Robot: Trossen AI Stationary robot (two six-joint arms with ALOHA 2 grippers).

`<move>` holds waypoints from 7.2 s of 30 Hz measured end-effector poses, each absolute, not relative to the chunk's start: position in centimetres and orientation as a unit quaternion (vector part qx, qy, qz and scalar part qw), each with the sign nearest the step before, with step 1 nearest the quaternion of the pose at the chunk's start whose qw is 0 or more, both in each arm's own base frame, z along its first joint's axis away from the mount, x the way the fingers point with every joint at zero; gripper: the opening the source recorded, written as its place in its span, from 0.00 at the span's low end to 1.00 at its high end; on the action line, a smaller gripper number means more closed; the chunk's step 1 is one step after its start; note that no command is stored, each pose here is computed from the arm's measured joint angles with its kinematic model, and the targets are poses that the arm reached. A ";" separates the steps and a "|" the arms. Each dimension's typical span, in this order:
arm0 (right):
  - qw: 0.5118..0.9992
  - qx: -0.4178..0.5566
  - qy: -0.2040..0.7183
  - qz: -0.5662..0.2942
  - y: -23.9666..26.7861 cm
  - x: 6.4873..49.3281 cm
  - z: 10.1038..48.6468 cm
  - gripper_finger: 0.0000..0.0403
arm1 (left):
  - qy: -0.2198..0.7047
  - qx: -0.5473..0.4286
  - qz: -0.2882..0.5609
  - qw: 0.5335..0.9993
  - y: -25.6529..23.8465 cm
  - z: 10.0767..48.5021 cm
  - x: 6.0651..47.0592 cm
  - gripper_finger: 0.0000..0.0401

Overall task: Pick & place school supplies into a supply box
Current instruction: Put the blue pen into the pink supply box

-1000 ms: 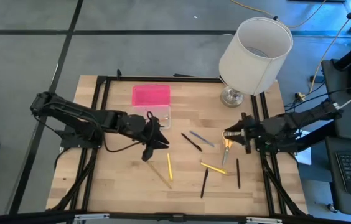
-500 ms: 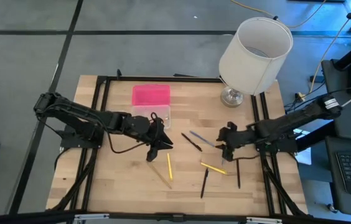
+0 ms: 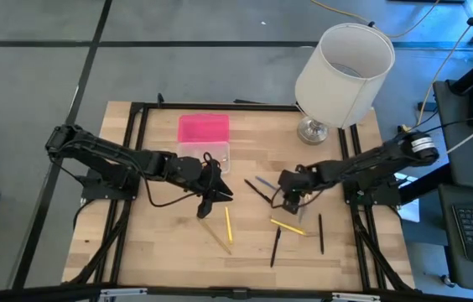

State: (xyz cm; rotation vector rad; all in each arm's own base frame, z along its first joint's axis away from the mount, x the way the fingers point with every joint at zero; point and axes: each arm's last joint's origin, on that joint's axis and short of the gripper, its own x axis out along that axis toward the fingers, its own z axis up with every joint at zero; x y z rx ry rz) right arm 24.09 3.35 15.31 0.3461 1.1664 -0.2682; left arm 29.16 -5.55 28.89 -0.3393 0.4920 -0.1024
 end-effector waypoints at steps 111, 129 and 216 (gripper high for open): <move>0.774 0.200 0.576 -0.169 1.2 33.9 15.4 0.49 | 0.242 -0.130 -0.023 0.961 -5.4 28.7 29.1 0.18; 0.761 0.185 0.596 -0.179 1.7 34.4 13.1 0.31 | 0.248 -0.128 -0.023 0.960 -5.4 28.6 29.1 0.18; 0.973 0.165 -0.117 0.109 6.1 29.6 39.4 0.10 | -0.024 -0.223 -0.147 0.963 -6.2 34.3 30.0 0.18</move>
